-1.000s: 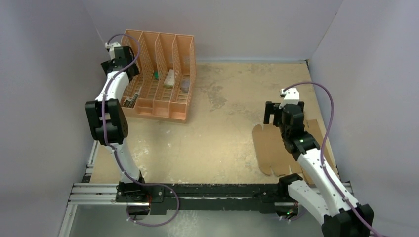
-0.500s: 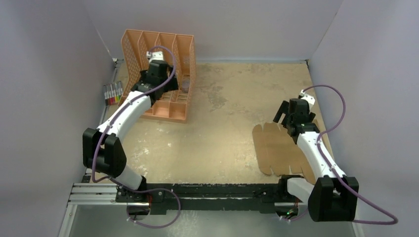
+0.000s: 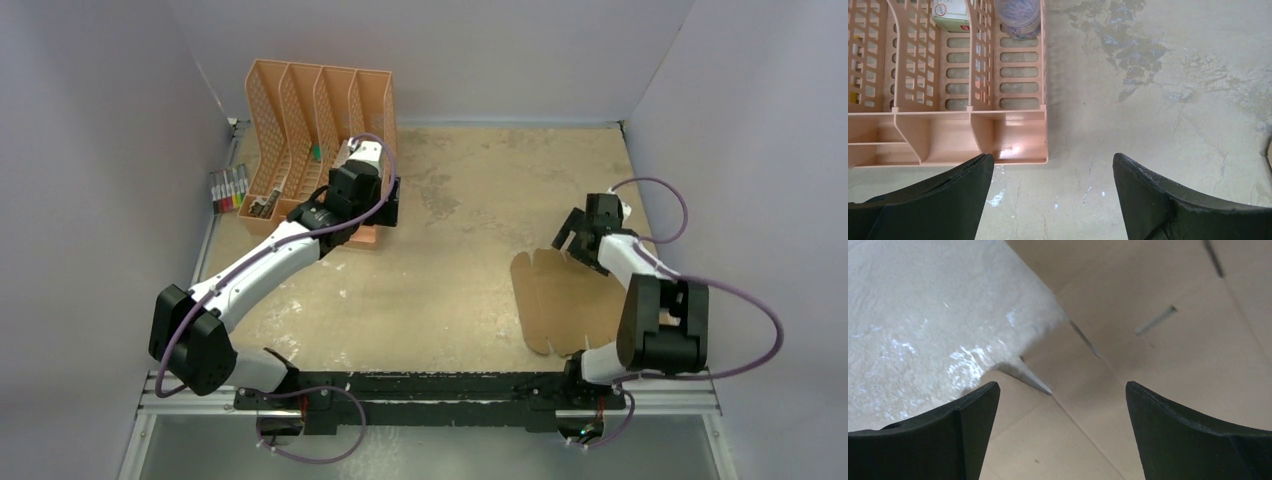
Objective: Fold the paper box
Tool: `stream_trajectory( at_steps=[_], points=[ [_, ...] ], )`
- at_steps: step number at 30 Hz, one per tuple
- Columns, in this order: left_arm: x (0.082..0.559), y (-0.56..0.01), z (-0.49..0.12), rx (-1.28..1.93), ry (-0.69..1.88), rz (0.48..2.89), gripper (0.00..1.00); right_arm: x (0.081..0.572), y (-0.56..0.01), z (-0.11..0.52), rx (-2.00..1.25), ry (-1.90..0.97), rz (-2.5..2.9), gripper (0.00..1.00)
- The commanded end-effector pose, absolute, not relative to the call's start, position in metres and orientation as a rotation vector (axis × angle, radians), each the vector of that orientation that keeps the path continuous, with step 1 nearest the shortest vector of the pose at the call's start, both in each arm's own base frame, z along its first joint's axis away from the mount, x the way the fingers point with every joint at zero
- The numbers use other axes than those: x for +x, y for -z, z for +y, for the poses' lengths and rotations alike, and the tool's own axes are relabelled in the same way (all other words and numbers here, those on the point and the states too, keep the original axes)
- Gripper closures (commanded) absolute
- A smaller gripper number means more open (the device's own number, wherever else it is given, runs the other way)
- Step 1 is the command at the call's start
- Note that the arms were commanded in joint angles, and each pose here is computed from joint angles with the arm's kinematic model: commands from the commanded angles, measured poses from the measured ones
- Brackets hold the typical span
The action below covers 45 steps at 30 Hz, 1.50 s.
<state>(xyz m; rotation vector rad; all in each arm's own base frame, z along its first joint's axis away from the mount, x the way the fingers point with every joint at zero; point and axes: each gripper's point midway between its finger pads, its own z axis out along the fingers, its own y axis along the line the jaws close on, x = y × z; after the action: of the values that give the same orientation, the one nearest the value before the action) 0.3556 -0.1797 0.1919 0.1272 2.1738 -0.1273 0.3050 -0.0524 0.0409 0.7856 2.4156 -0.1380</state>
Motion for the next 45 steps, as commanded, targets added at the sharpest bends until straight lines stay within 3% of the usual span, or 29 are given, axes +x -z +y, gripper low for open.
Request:
stream_trajectory(
  at_steps=[1,10,17,25,33,45],
  points=[
    [0.363,-0.217,-0.18,0.137,0.143,2.098,0.1,0.337,-0.044,-0.044,0.721,0.046,2.448,0.01],
    [0.367,-0.217,-0.186,0.155,0.153,2.106,0.1,0.367,-0.03,0.011,0.404,-0.228,2.575,0.01],
    [0.368,-0.216,-0.186,0.16,0.138,2.123,0.1,0.372,-0.023,0.125,-0.1,-0.449,2.638,0.01],
    [0.36,-0.214,-0.179,0.134,0.126,2.144,0.1,0.343,-0.052,0.235,-0.563,-0.584,2.57,0.01],
    [0.358,-0.207,-0.183,0.06,0.173,2.165,0.1,0.34,-0.096,0.208,-0.475,-0.505,2.494,0.01],
    [0.366,-0.174,-0.22,0.019,0.36,2.221,0.11,0.327,-0.048,0.133,-0.122,-0.155,2.596,0.01]
  ],
)
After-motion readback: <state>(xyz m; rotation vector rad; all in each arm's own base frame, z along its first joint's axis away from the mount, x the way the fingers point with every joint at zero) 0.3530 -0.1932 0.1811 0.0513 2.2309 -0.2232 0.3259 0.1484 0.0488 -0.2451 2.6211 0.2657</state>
